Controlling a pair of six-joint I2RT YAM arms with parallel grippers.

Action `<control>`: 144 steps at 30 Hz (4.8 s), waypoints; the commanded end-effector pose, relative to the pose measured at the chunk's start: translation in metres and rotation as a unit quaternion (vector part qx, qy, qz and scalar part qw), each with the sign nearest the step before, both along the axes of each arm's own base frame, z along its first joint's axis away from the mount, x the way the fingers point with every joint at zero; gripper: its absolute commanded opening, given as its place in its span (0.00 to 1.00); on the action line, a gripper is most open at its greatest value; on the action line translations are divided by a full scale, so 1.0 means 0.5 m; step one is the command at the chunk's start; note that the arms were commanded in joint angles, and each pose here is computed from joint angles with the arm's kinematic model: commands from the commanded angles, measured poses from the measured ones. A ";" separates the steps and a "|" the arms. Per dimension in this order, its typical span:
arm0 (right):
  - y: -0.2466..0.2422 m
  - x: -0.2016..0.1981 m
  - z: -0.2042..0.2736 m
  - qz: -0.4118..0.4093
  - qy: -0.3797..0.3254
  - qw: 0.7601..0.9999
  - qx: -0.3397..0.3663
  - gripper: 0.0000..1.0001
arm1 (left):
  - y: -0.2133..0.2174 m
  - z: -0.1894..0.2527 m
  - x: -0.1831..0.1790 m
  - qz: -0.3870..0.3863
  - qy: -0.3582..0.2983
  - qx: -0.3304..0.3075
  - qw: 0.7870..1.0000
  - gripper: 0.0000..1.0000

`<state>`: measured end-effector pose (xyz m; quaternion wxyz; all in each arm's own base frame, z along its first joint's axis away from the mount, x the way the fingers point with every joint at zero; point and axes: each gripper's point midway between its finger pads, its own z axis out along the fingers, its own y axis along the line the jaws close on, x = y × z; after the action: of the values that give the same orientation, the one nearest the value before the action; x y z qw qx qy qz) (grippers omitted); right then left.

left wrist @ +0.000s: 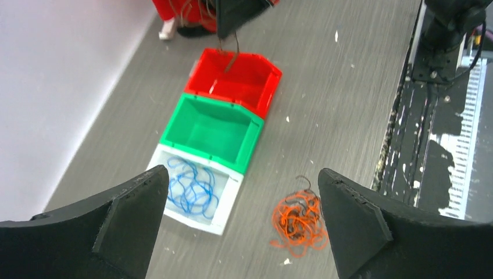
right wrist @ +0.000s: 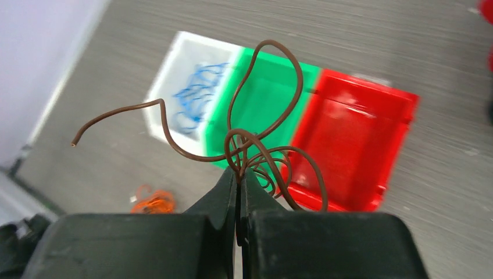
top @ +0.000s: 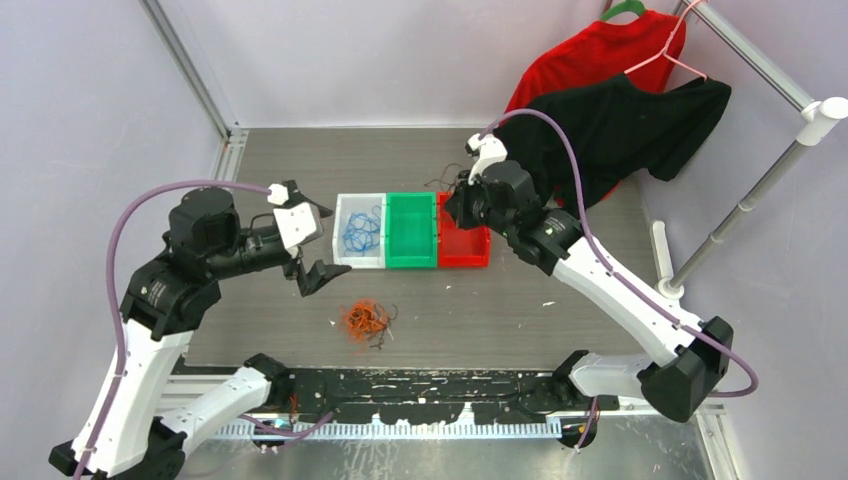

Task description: Untangle the cables

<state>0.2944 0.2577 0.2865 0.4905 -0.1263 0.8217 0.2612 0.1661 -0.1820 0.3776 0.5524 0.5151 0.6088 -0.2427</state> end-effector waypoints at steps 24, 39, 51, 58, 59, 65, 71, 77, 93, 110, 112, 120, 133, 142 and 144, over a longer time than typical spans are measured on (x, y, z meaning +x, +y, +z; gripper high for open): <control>-0.130 0.144 -0.132 -0.195 0.066 0.972 -0.112 0.61 | 0.049 -0.113 -0.014 0.019 0.066 0.109 0.992 0.99; 0.191 -0.162 -0.280 0.109 0.118 0.984 -0.082 0.68 | 0.082 -0.251 0.037 0.059 0.139 0.170 0.974 1.00; 0.236 -0.207 -0.383 0.129 0.189 0.971 -0.077 0.52 | 0.090 -0.253 0.008 0.045 0.126 0.169 0.976 1.00; 0.249 -0.220 -0.414 0.137 0.213 0.965 -0.074 0.42 | 0.083 -0.241 -0.002 0.035 0.117 0.154 0.980 0.99; 0.249 -0.222 -0.418 0.138 0.215 0.964 -0.076 0.41 | 0.083 -0.239 -0.003 0.034 0.114 0.152 0.981 0.99; 0.245 -0.216 -0.441 0.128 0.217 0.963 -0.097 0.29 | 0.077 -0.223 -0.010 0.028 0.098 0.135 0.986 0.97; 0.239 -0.180 -0.353 0.107 0.166 0.976 -0.092 0.01 | 0.074 -0.224 -0.019 0.027 0.091 0.119 0.988 0.97; 0.235 -0.170 -0.150 0.127 0.080 0.988 -0.038 0.01 | 0.055 -0.224 -0.033 0.033 0.078 0.051 0.995 0.94; 0.271 -0.247 0.118 0.249 0.017 0.963 0.104 0.01 | 0.022 -0.189 -0.015 0.012 0.012 -0.016 1.000 0.78; 0.289 -0.291 0.239 0.300 0.001 0.932 0.201 0.01 | -0.026 -0.186 -0.016 -0.005 0.115 -0.080 0.990 0.56; 0.289 -0.294 0.242 0.302 0.000 0.931 0.206 0.01 | -0.025 -0.186 -0.012 0.001 0.117 -0.081 0.990 0.39; 0.260 -0.272 0.237 0.257 -0.019 0.941 0.218 0.16 | -0.021 -0.142 -0.008 0.015 0.103 -0.097 0.990 0.00; 0.212 -0.256 0.068 0.228 -0.065 0.956 0.173 0.76 | -0.033 0.021 -0.026 -0.016 0.067 -0.142 0.987 0.00; 0.315 -0.253 0.103 0.271 -0.112 0.943 0.154 0.76 | -0.035 0.064 -0.041 -0.031 0.068 -0.142 0.987 0.00; 0.337 -0.254 0.100 0.280 -0.108 0.941 0.154 0.74 | -0.035 0.076 -0.043 -0.035 0.063 -0.144 0.987 0.00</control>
<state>0.1684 0.4050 0.2827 0.4528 -0.2905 0.7065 0.4598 0.1557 -0.1981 0.3907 0.5602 0.4242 0.6095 -0.3671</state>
